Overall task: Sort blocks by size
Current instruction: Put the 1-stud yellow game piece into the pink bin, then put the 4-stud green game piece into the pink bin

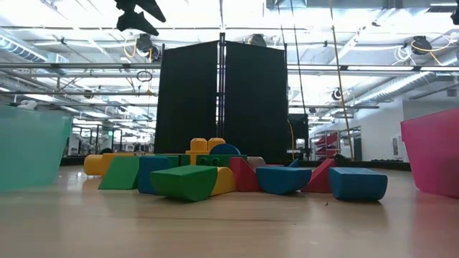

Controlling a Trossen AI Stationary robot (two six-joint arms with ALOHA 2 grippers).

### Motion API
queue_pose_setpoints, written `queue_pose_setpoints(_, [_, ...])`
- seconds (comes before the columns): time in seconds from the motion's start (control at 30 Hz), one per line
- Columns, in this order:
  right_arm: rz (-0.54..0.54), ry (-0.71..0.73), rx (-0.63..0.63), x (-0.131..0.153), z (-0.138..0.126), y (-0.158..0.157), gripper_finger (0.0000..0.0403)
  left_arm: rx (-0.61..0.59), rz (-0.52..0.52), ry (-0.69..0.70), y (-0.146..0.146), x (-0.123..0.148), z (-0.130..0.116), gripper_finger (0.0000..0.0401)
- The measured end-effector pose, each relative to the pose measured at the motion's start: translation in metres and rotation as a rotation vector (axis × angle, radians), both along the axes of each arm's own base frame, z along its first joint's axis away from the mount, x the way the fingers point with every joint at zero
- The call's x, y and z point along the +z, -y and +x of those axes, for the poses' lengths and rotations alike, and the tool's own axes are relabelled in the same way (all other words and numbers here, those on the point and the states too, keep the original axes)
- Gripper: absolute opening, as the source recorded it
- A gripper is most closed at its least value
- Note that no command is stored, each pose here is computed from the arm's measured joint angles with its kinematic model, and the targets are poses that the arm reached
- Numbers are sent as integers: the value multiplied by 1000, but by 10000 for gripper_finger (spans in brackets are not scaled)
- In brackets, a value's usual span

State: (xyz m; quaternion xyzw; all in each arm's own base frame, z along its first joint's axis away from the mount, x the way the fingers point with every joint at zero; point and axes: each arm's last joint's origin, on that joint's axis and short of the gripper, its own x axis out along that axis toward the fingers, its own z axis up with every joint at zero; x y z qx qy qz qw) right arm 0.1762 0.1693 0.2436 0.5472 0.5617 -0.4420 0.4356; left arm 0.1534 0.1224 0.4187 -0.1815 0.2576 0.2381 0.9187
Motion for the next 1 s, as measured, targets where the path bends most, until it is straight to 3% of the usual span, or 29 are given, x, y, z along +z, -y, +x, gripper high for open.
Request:
queue_pose_setpoints(0.13, [6,11,-8,4,1,1,274,-1,1,0,0,0,0,255])
queue_pose_setpoints(0.23, [-5,123,-48,22,11,8,281,-2,3,-1,0,0,0,255])
queue_pose_setpoints(0.37, [-158,363,-134,51,31,36,279,-5,7,-4,0,0,0,255])
queue_pose_setpoints(0.5, [-296,437,-95,58,60,89,279,-6,7,-4,0,0,0,255])
queue_pose_setpoints(0.6, [-396,499,40,53,90,135,279,-13,17,-8,0,0,0,255])
queue_pose_setpoints(0.8, [-657,700,497,36,150,223,279,-19,24,-14,0,0,0,255])
queue_pose_setpoints(1.0, [-680,713,887,18,199,278,279,-18,13,-29,1,-2,-1,255])
